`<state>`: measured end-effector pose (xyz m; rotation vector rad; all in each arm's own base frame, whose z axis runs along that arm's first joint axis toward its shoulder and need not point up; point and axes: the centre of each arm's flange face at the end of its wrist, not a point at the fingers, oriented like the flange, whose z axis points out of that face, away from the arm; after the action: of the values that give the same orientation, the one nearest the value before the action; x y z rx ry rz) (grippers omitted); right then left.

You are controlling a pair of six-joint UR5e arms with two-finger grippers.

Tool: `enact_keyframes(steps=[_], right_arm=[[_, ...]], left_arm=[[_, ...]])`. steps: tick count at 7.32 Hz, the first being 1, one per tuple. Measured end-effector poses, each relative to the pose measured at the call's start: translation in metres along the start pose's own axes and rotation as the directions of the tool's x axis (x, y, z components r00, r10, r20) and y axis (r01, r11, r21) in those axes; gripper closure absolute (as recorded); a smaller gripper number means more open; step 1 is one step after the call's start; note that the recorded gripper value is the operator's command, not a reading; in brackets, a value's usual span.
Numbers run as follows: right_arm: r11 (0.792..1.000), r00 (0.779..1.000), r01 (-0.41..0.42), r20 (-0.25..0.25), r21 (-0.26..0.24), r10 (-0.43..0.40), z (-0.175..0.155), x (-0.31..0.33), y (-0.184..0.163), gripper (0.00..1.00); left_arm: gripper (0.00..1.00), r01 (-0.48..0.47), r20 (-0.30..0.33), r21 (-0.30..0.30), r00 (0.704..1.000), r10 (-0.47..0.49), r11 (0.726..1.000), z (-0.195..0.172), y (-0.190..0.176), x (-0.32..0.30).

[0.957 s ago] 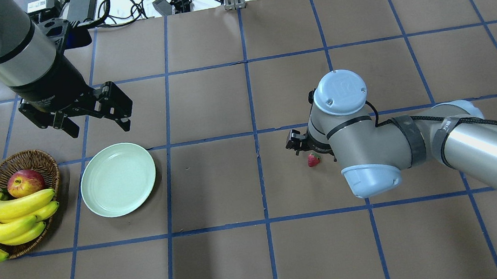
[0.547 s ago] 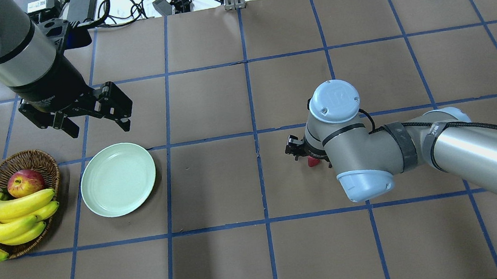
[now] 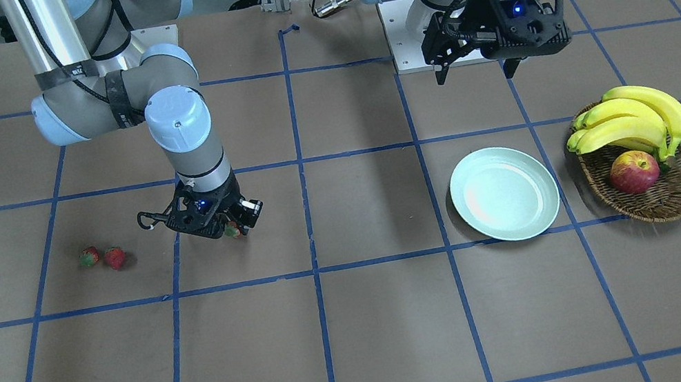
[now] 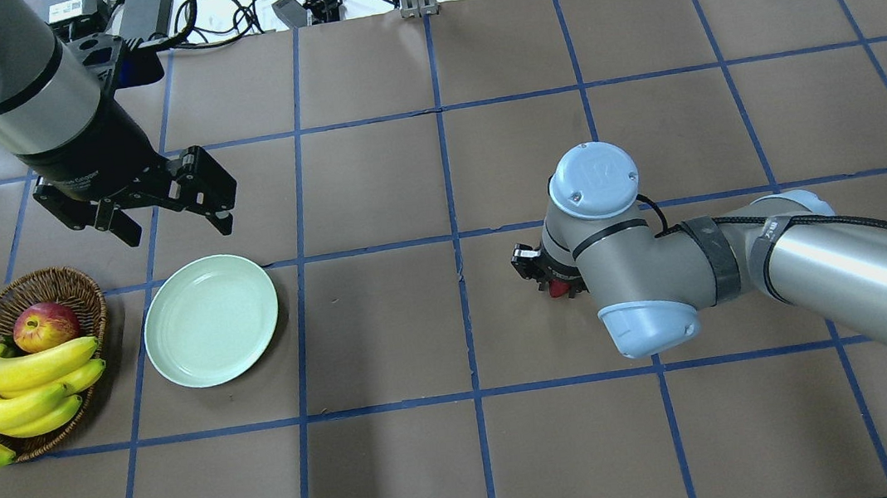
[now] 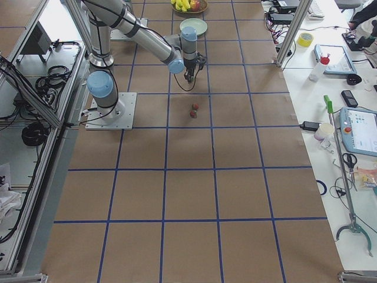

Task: Collect all strawberries into plate
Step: 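Carry the strawberry toward the plate and release it on the table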

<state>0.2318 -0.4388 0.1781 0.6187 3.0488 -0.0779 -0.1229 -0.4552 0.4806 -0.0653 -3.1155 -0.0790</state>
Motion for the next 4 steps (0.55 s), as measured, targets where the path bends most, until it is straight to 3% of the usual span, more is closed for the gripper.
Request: enact_keyframes(steps=[2,4], right_arm=[[1.0,1.0,-0.007,0.016,0.026,0.007,-0.011,-0.009,-0.003,0.87],[0.996,0.996,0.026,0.08,0.083,-0.033,-0.049,-0.059,-0.002,0.87]], left_arm=[[0.0,0.0,0.001,-0.001,1.0,0.0,1.0,0.0,0.0,0.0],[0.0,0.0,0.001,0.0,1.0,0.0,1.0,0.0,0.0,-0.001]])
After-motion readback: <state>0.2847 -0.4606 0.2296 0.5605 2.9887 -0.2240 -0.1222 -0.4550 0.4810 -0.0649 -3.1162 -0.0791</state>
